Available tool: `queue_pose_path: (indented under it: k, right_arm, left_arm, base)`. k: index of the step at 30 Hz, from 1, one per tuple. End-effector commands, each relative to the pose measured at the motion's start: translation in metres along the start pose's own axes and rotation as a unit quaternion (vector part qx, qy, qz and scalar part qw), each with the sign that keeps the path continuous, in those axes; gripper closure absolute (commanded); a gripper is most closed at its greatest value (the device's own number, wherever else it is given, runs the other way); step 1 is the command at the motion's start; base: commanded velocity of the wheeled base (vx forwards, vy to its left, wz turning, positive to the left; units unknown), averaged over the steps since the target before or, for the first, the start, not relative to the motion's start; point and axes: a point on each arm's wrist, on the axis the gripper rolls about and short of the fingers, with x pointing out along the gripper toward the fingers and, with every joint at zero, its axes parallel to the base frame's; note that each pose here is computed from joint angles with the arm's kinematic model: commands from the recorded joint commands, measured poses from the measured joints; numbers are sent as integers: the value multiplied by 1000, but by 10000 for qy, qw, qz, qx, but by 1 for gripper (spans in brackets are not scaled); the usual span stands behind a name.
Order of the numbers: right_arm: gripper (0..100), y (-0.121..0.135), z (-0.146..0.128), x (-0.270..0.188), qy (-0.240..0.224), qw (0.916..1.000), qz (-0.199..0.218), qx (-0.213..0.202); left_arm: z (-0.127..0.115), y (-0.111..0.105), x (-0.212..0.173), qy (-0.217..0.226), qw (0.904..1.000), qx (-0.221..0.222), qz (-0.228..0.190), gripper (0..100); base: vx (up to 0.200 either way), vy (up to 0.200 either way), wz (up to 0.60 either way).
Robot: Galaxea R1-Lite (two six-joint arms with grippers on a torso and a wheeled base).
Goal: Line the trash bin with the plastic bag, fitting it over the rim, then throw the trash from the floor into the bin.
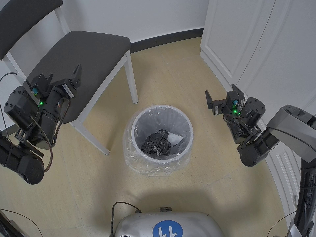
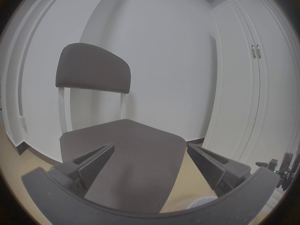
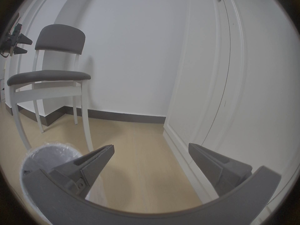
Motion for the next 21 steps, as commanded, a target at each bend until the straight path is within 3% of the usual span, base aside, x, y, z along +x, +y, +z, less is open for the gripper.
queue_pose_path:
  k: [1,6,10,16,18,21]
  right_arm:
    - [0,-16,10,10,-264,9992,-297,-39]
    - [0,-28,20,11,-372,9984,-436,-36]
    - [0,-37,32,10,-408,9965,-729,17]
    - [0,-74,35,12,-331,9919,-1220,-146]
    - [0,-99,51,2,-163,9900,-1377,-261]
    - [0,-110,64,-6,-166,9888,-1459,-280]
  left_arm:
    - [12,1,2,-216,9998,-34,31,0]
    - [19,5,2,-327,9994,-12,84,0]
    - [21,24,10,-417,9969,477,464,0]
    - [33,36,13,-597,9918,901,676,0]
    - [42,53,13,-659,9793,1640,983,0]
    - [49,62,11,-727,9726,1883,1151,0]
  base:
    - [0,0,0]
    - [0,0,0]
    - [0,0,0]
    - [0,0,0]
    - [0,0,0]
    - [0,0,0]
